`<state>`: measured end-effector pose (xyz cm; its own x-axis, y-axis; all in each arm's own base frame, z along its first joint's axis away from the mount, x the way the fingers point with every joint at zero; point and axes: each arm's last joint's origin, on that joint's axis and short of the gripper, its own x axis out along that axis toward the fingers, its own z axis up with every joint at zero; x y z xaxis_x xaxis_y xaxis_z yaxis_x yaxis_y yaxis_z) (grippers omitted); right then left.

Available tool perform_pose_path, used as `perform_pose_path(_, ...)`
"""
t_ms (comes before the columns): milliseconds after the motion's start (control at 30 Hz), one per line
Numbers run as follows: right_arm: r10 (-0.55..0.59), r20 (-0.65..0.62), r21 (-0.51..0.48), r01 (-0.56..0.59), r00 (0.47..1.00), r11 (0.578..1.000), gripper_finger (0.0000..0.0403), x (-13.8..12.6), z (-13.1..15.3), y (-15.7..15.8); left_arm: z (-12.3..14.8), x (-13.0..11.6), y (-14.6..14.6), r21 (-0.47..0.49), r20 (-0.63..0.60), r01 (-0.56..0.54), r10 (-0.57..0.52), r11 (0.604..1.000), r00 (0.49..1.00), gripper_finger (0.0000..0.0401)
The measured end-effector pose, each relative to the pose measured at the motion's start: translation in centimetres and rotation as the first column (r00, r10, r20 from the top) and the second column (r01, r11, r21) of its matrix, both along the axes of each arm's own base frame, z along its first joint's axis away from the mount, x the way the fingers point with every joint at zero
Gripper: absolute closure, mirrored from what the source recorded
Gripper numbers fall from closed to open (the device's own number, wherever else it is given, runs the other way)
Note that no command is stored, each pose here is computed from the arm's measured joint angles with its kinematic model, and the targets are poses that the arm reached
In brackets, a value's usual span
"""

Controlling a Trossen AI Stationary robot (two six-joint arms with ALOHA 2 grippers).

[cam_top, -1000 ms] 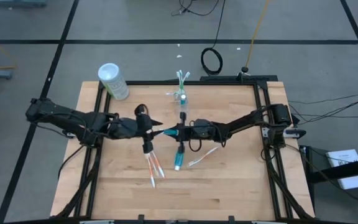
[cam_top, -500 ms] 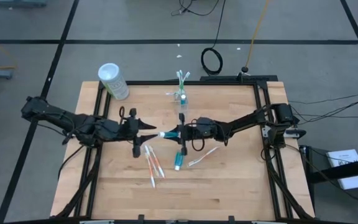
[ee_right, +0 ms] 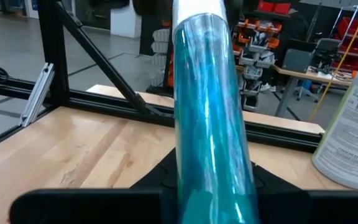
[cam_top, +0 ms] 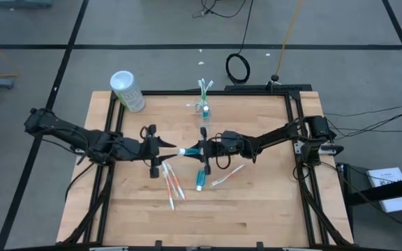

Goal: Pick & Place toothbrushing station
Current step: Put the blue mouthwash bottle into the transparent organizer

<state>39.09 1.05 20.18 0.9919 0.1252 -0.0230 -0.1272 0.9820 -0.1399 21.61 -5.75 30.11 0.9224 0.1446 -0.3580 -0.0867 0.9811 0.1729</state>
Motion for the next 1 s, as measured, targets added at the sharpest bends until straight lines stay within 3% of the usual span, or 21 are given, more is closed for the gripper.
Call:
perform_pose_path(333, 0.0, 0.002, 0.0, 0.0, 1.0, 1.0, 0.0353, 0.0, 0.0, 0.0, -1.9, 2.1, -0.6, 0.093, -0.073, 0.028, -0.021, 0.995, 0.997, 0.0256)
perform_pose_path(600, -0.001, 0.001, 0.001, 0.001, 1.0, 1.0, 0.0353, 0.0, 0.0, 0.0, -0.9, 1.9, -0.5, 0.025, 0.023, -0.036, 0.035, 0.999, 0.999, 0.0249)
perform_pose_path(800, -0.003, 0.001, 0.001, 0.003, 1.0, 1.0, 0.0353, 0.0, 0.0, 0.0, -0.9, 1.8, -0.3, 0.003, 0.033, -0.105, 0.105, 0.994, 0.994, 0.0186)
perform_pose_path(1000, -0.001, 0.001, 0.001, 0.001, 1.0, 1.0, 0.0353, 0.0, 0.0, 0.0, -1.1, 1.9, -0.4, 0.024, 0.007, -0.069, 0.069, 0.997, 0.998, 0.0129)
